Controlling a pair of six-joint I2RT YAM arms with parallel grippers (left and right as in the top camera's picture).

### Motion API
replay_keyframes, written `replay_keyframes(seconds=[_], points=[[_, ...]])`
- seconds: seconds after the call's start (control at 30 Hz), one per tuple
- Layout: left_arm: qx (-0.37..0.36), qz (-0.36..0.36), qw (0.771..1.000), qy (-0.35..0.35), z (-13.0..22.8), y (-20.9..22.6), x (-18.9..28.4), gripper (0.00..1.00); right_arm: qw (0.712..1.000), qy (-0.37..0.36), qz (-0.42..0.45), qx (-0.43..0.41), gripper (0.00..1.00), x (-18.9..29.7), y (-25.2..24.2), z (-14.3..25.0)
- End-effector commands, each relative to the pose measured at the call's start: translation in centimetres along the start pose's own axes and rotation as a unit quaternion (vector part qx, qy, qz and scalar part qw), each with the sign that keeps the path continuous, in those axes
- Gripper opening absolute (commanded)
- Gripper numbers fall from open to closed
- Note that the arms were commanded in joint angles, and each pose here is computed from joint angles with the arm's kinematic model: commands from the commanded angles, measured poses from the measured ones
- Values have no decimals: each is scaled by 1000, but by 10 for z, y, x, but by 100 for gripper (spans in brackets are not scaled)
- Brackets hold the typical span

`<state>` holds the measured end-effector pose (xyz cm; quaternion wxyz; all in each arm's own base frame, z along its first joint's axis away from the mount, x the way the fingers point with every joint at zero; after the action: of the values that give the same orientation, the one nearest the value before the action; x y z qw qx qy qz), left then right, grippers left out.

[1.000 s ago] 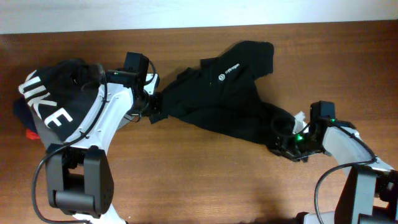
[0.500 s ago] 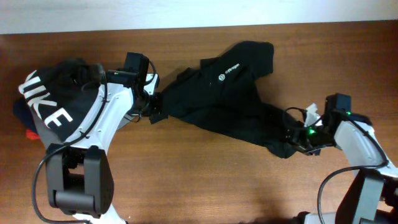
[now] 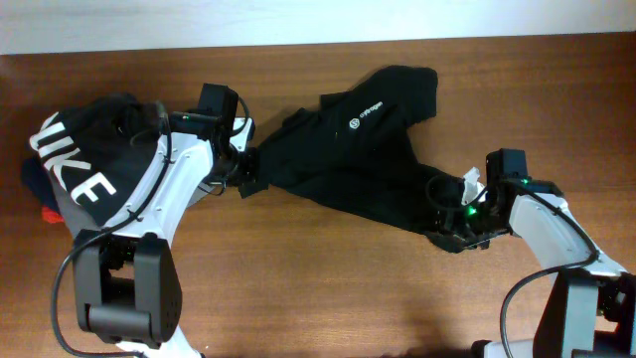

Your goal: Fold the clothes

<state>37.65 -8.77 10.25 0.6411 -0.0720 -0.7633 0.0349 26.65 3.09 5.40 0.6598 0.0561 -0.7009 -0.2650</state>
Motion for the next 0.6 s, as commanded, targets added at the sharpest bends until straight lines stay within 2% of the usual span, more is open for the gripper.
replay_keyframes(seconds=[0.0, 0.13, 0.27, 0.4, 0.57], points=[[4, -3, 1000, -9, -3, 0, 6, 0, 1000, 18, 11, -20, 40, -8, -5, 9], [4, -3, 1000, -8, -3, 0, 6, 0, 1000, 12, 23, -15, 40, -8, -8, 7], [3, -3, 1000, -9, -3, 0, 6, 0, 998, -36, 48, -4, 40, 5, -19, -18], [0, -3, 1000, -9, -3, 0, 6, 1, 996, -79, 35, -14, 37, 21, -24, -42], [0, -3, 1000, -8, -3, 0, 6, 1, 996, -79, -21, 24, 37, 24, -11, -44]])
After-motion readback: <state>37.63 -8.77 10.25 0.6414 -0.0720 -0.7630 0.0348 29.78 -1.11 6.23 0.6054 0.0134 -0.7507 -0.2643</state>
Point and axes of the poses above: each gripper's point midway between its finger pads, its own x axis back along the fingers, its own y axis along the line the jaws close on, z = x × y, the point moved 2 cm from there along x, back along the fingers, and after that the axes turned 3 degrees about x, right-handed, at the moved point
